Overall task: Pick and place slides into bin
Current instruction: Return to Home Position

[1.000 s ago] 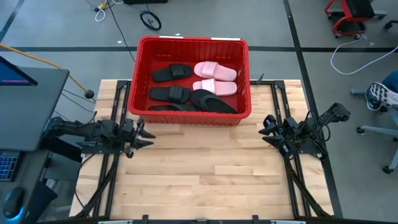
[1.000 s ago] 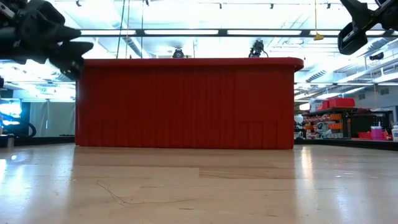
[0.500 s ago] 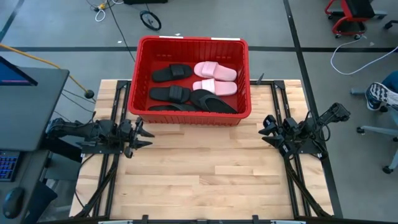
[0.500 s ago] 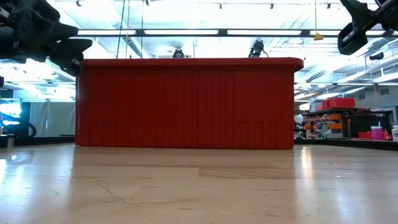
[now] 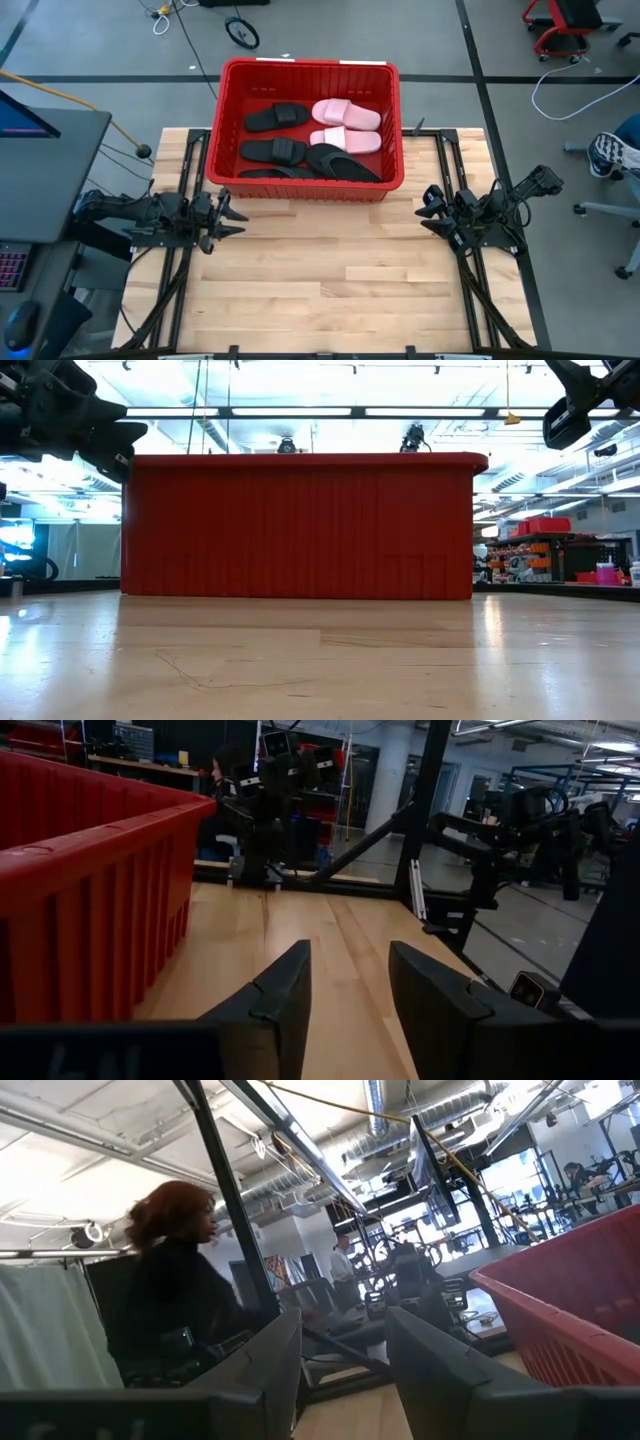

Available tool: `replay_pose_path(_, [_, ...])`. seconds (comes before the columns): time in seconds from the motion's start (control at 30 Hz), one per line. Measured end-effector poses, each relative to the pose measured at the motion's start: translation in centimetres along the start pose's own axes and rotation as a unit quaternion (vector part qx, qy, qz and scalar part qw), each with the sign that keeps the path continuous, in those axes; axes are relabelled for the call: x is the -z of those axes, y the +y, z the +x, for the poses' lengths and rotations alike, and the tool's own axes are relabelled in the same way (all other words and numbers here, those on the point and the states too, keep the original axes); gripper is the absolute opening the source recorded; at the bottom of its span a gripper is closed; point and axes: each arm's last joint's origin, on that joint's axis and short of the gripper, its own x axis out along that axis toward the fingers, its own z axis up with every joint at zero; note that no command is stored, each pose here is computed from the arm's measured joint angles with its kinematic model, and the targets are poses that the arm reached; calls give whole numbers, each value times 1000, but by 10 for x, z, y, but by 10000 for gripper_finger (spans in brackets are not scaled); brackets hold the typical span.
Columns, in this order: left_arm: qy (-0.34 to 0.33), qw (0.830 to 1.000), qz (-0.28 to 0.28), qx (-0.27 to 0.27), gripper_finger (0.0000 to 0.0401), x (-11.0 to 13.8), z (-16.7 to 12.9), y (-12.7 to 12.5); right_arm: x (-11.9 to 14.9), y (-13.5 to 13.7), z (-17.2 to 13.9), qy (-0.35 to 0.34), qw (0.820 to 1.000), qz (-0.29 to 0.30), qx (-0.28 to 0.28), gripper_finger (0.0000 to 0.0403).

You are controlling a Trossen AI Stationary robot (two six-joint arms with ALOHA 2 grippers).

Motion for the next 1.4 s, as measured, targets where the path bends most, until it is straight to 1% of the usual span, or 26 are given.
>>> replay_pose_path(0.13, [0,1000,0,0,141,0,0,0,0,0,0,0,1000,0,0,154])
replay_pose_path(0.53, [0,1000,0,0,158,0,0,0,0,0,0,0,1000,0,0,154])
replay_pose_path(1.07, [1,1000,0,0,140,0,0,0,0,0,0,0,1000,0,0,154])
replay_pose_path(1.4, [0,1000,0,0,155,0,0,0,0,0,0,0,1000,0,0,154])
